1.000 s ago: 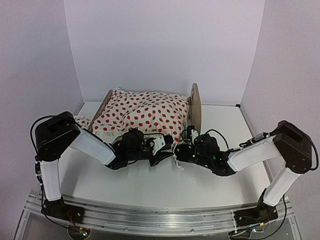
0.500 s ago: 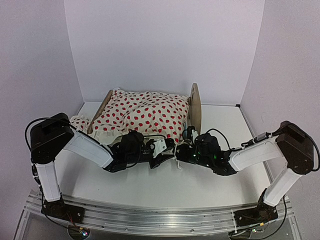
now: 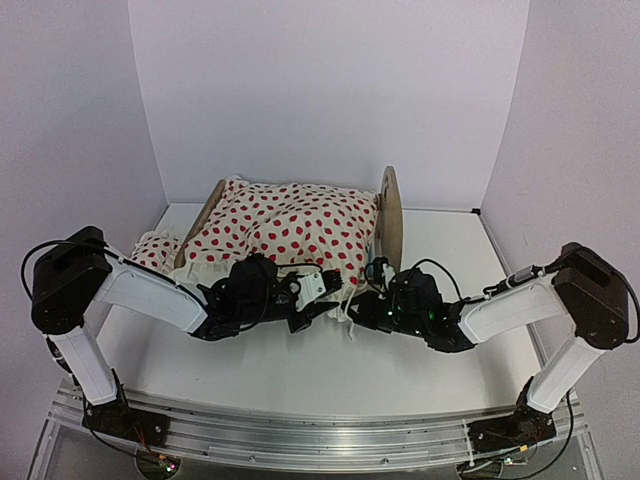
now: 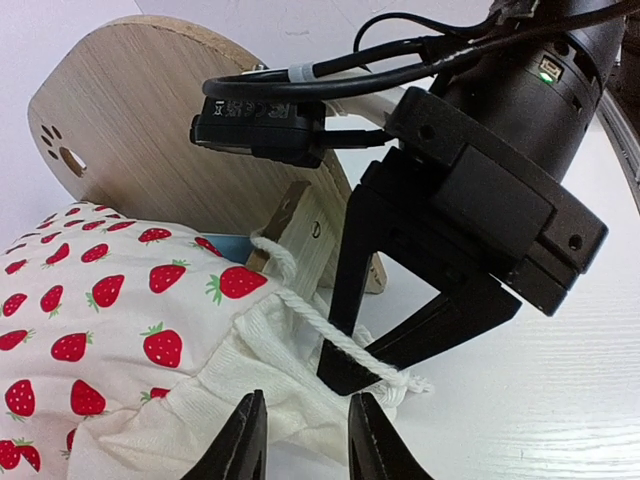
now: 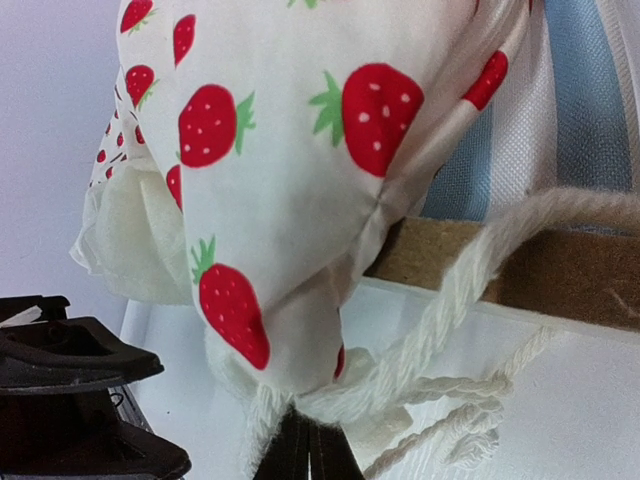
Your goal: Set up the pet bed
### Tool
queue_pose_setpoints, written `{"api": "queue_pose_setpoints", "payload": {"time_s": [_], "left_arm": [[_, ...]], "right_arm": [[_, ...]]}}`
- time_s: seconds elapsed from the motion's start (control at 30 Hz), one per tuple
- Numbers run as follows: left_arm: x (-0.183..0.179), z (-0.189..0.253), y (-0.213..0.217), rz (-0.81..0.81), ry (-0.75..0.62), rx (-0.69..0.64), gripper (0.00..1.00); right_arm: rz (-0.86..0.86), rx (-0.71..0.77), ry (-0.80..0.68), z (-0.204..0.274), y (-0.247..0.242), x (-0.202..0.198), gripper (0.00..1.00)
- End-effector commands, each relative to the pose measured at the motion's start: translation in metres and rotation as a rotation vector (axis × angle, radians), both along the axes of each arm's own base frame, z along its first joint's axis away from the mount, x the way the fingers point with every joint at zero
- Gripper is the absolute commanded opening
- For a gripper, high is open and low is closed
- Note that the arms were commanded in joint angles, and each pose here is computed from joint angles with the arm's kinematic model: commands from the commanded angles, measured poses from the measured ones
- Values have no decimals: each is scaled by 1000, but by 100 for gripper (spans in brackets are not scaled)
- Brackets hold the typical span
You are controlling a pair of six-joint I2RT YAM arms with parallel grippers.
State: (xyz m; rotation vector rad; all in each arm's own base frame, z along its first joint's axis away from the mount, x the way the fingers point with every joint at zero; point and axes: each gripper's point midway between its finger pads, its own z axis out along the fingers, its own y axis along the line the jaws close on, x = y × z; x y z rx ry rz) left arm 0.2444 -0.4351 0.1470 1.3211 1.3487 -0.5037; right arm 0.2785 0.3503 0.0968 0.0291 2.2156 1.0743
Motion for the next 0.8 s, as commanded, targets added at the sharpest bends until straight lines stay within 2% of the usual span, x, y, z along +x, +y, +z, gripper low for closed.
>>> {"api": "queue_pose_setpoints", "payload": {"time_s": [0.0,0.07,0.23,0.37,0.47,0.57,0.77], "left_arm": [[-5,4,9,22,50,16,28],[-10,3,10,3,67,21,27],[-36,-8,4,-124,125,27,17],[-41,-14,-3,-159,15,32,21],[-31,-20,-5,-147,-100,58,29],[-20,-15,-7,-121,-198,55,31],[-10,-19,-12,-89,-208,67,32]], "right_arm": [[38,43,0,11,10,-4,0],[42,46,6,11,10,-6,0],[78,67,17,15,15,-11,0],[80,72,12,18,15,-11,0],[80,68,11,18,14,-12,0],[79,70,10,18,14,-12,0],[76,69,3,20,13,-11,0]]}}
